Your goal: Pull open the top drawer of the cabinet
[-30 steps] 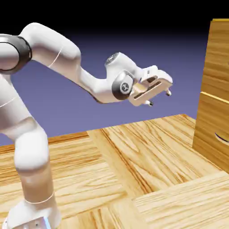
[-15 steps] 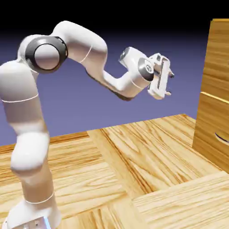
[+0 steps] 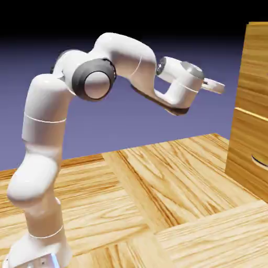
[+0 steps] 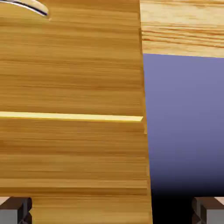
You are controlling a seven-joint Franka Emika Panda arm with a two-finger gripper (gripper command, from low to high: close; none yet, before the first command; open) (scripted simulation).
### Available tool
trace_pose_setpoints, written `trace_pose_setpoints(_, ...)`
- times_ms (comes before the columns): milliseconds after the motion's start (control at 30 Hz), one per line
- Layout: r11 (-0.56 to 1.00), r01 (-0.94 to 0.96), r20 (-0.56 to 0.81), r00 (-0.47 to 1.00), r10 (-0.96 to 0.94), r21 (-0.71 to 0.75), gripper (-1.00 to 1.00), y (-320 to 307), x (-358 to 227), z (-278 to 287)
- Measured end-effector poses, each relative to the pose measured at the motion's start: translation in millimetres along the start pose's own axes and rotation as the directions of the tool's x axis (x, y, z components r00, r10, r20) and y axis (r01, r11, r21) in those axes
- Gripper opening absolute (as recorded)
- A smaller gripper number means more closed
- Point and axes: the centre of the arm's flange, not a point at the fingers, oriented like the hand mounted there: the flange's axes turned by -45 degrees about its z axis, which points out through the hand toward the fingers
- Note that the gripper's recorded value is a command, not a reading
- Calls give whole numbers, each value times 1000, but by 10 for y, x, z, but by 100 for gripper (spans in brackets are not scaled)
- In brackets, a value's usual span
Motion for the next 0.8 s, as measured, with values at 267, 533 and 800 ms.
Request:
trace_pose_setpoints(267,874,480,96,869,-485,71,0,-374,-141,287)
trace_pose_setpoints(533,544,805,66,545,-836,236,0,-1018,-196,517)
trace_pose_setpoints(800,191,924,-93,234,-968,332,0,-1758,-133,689)
